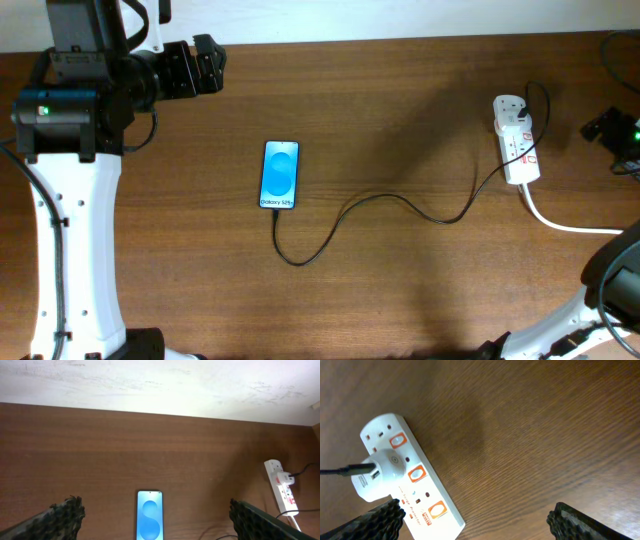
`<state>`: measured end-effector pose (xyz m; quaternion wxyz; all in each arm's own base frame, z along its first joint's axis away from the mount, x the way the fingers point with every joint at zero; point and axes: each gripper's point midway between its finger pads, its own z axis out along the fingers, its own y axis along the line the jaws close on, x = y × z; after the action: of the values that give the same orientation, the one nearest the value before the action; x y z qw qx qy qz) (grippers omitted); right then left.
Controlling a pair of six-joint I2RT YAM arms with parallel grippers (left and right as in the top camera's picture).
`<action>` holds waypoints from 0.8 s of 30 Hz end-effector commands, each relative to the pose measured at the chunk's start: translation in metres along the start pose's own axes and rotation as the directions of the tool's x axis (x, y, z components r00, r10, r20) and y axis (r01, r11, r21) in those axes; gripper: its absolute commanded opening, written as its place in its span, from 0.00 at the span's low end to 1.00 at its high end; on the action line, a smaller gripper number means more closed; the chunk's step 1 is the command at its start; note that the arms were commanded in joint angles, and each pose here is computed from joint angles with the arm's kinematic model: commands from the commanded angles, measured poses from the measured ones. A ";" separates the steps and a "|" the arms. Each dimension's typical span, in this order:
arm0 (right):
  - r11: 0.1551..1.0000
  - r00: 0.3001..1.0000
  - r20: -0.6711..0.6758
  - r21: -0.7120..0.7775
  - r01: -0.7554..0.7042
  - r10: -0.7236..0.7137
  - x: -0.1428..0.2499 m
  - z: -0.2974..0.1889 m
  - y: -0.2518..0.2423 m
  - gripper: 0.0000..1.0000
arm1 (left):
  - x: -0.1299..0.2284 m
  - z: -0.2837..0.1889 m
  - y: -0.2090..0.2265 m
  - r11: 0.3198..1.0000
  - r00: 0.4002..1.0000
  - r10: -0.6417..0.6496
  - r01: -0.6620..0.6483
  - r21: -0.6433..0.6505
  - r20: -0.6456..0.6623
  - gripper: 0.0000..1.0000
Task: Plug charger to phone and switch on socket
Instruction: 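Press the orange switch beside the plugged charger with the right gripper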
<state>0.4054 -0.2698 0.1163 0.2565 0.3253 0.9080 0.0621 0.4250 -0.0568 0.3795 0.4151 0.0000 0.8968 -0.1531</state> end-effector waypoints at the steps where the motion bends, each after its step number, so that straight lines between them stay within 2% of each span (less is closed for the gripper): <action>1: 0.994 0.994 -0.012 -0.033 0.107 -0.108 0.001 0.013 0.023 0.97 | -0.005 -0.007 0.000 1.000 1.000 0.008 -0.008 -0.007 0.022 0.99; 7: 0.992 0.990 -0.057 -0.012 0.126 -0.126 0.012 0.037 0.026 0.97 | -0.005 -0.007 0.000 1.000 1.000 0.008 -0.008 -0.007 0.022 0.99; 16: 0.983 0.983 -0.017 0.035 0.183 -0.182 0.003 0.054 0.038 0.97 | -0.005 -0.007 0.000 1.000 1.000 0.008 -0.008 -0.007 0.022 0.99; 24: 0.983 0.978 -0.103 0.014 0.182 -0.179 0.029 0.094 0.039 0.97 | -0.005 -0.007 0.000 1.000 1.000 0.008 -0.008 -0.007 0.022 0.99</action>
<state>0.4490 -0.2331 0.0425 0.2160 0.2510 0.9426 0.0426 0.4250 -0.0567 0.3795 0.4152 0.0000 0.8968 -0.1529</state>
